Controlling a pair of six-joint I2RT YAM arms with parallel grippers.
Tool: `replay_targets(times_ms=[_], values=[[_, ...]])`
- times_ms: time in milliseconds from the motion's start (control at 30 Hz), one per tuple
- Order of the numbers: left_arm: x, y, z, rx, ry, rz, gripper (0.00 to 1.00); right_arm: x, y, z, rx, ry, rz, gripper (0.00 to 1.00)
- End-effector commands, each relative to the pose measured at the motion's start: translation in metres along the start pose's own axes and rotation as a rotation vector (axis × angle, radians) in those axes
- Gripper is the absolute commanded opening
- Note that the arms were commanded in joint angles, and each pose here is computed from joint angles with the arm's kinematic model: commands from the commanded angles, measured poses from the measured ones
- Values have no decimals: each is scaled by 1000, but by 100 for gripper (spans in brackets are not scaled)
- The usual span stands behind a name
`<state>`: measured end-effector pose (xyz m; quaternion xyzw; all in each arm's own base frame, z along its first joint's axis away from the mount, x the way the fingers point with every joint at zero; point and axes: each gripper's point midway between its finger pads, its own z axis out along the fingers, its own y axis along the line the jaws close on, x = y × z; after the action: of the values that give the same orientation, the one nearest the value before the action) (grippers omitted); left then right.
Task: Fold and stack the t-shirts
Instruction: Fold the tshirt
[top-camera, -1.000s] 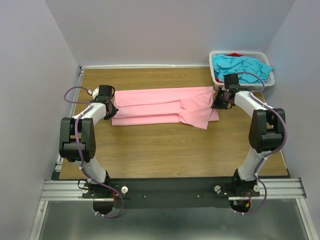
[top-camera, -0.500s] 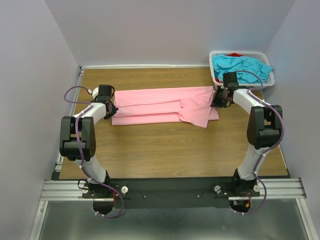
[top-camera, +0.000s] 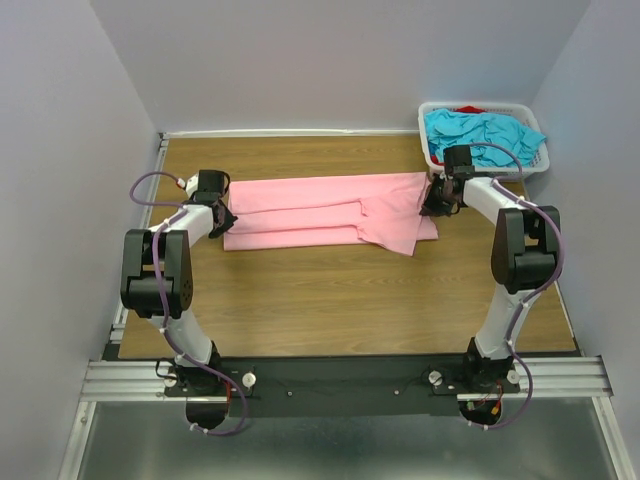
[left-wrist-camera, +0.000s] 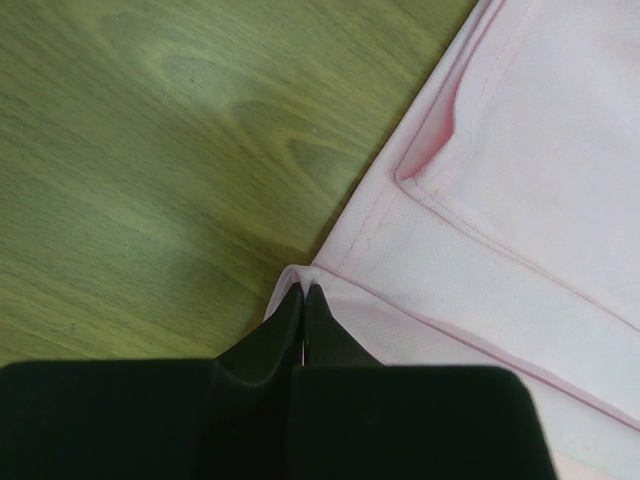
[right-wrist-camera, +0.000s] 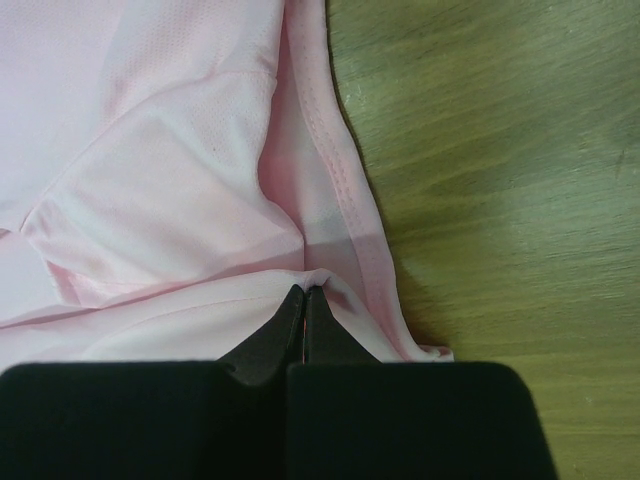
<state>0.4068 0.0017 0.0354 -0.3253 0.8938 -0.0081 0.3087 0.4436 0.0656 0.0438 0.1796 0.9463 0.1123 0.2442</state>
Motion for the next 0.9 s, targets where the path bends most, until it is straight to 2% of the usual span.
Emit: replay_targets(times_ms=[0, 433, 867], values=[[-19, -5, -3, 16, -46, -5, 2, -12, -6, 2, 36, -46, -15, 1], [-30, -13, -6, 34, -74, -7, 2, -18, -11, -2, 58, -81, -15, 1], [-24, -12, 9, 28, -66, -13, 2, -21, -10, 8, 52, -81, -33, 1]])
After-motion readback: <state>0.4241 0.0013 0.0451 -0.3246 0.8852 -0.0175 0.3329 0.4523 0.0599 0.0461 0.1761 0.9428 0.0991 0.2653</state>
